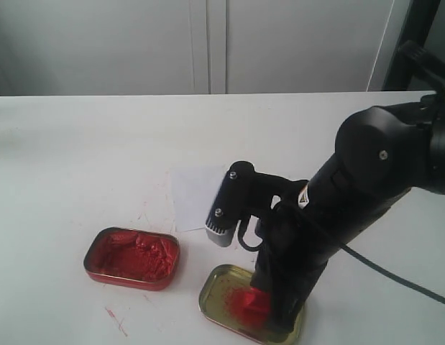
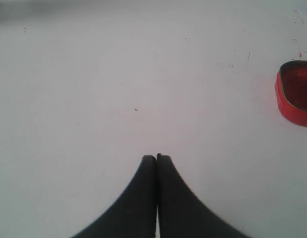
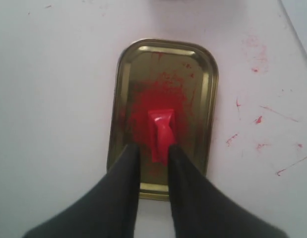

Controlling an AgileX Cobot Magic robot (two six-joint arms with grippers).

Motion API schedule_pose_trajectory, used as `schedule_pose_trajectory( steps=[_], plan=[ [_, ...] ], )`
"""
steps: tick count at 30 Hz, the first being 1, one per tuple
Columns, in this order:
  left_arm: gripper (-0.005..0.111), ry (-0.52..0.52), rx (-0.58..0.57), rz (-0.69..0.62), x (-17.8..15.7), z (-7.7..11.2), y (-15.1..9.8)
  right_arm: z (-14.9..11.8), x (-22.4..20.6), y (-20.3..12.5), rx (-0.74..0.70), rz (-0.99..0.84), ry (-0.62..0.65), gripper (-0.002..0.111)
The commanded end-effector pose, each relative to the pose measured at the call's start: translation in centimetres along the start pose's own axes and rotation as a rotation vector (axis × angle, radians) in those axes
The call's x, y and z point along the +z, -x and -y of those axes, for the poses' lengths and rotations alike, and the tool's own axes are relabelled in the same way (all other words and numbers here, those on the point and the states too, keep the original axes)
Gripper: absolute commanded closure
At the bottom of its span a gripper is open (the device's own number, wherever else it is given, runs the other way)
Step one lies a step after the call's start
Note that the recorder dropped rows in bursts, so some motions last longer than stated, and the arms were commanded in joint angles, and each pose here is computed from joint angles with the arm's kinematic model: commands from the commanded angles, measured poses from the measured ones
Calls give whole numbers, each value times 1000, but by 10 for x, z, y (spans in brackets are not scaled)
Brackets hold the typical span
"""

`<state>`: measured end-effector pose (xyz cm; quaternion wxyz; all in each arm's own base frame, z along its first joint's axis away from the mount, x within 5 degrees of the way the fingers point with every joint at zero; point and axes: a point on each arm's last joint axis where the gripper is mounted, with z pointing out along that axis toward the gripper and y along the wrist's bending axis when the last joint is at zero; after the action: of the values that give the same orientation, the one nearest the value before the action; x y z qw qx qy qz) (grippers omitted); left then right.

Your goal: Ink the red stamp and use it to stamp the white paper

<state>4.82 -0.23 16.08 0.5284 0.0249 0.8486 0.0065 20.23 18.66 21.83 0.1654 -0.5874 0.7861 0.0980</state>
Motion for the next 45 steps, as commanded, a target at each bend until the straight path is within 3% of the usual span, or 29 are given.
schedule_pose_trajectory(
  steps=[1,7,45],
  plan=[
    [107,-1,-6,-11,1,0,-3,-1,1,1,-118,2,11,78],
    [107,-1,-6,-11,1,0,-3,-2,1,1,-192,1,13,69],
    [107,-1,-6,-11,1,0,-3,12,71,-6,-149,-109,56,69]
  ],
)
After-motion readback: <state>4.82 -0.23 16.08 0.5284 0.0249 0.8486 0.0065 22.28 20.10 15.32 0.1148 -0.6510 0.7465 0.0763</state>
